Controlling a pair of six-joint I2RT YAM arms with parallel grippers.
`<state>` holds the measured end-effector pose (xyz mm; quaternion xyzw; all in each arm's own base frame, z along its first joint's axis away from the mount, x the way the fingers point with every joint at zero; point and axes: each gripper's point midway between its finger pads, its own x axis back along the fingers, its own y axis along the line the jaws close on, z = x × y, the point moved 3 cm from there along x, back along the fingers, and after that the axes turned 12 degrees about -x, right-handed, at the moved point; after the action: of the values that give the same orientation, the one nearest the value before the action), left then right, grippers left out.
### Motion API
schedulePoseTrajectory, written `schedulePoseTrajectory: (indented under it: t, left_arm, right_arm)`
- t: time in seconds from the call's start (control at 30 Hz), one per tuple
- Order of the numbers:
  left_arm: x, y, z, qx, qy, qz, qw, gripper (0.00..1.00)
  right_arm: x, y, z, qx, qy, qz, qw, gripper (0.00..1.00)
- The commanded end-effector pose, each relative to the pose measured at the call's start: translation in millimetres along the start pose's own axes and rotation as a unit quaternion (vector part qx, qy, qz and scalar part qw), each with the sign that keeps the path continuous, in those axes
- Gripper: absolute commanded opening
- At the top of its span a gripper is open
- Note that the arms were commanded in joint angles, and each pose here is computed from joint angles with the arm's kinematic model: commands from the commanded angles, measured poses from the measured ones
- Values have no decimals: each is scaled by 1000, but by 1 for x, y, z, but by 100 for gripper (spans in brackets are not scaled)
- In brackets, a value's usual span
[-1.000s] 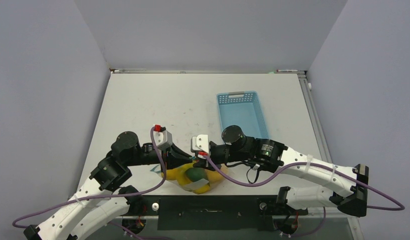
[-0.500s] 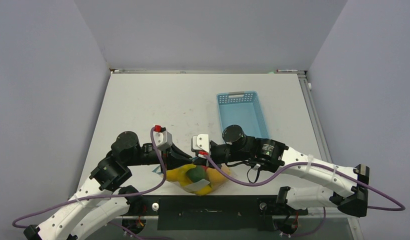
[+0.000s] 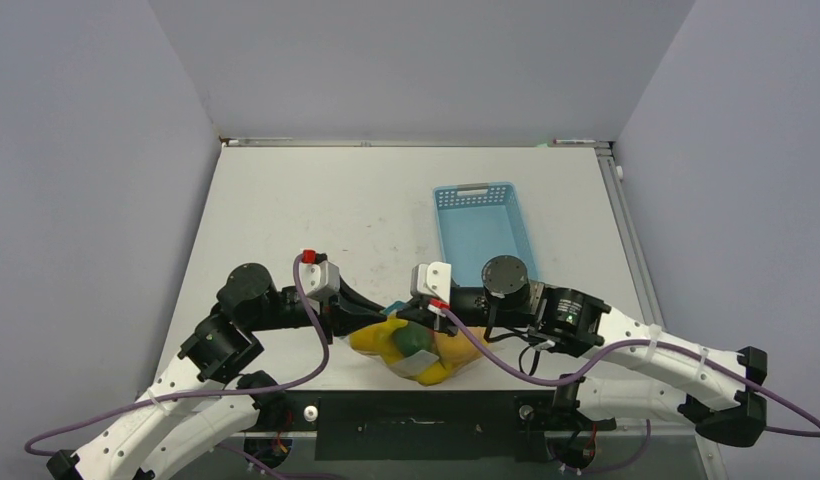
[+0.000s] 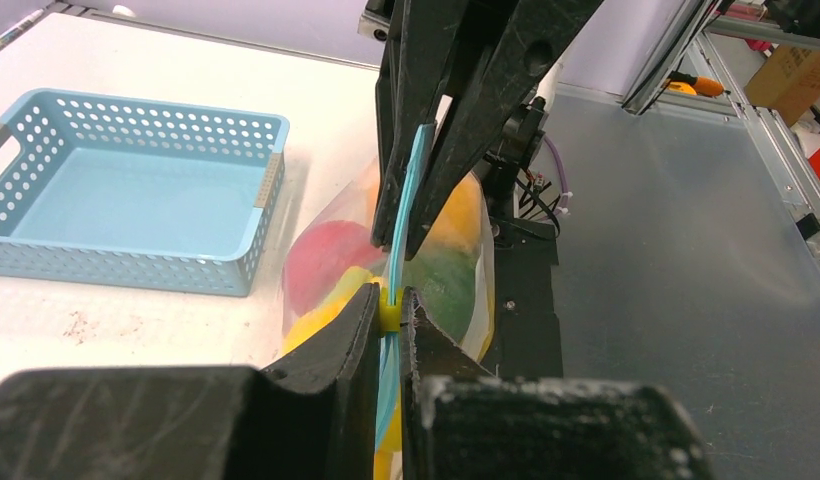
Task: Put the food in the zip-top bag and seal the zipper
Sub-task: Zip the zipper food storage bag at the center of the board.
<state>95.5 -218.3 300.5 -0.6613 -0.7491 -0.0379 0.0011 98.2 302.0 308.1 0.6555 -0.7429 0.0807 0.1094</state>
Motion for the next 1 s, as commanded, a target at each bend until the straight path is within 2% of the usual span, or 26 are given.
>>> schedulePoseTrajectory:
  t: [0.0, 0.43, 0.67, 0.83, 0.97]
  left_arm:
    - [2, 0, -4, -6, 2, -4, 1000, 0]
    - [3, 2, -2, -5, 5, -9, 1000, 0]
    - [2, 2, -2, -5, 7, -11, 1000, 0]
    - [2, 3, -2, -5, 7, -12, 1000, 0]
    - [2, 3, -2, -5, 8, -13, 1000, 0]
  right_arm:
    - [20, -6, -53, 18, -117, 34, 992, 5]
    - [61, -21, -76, 12, -196, 120, 973, 5]
    - [85, -30, -83, 4, -242, 170, 955, 5]
    - [95, -40, -77, -4, -247, 210, 946, 5]
    - [109, -46, -81, -11, -278, 242, 930, 5]
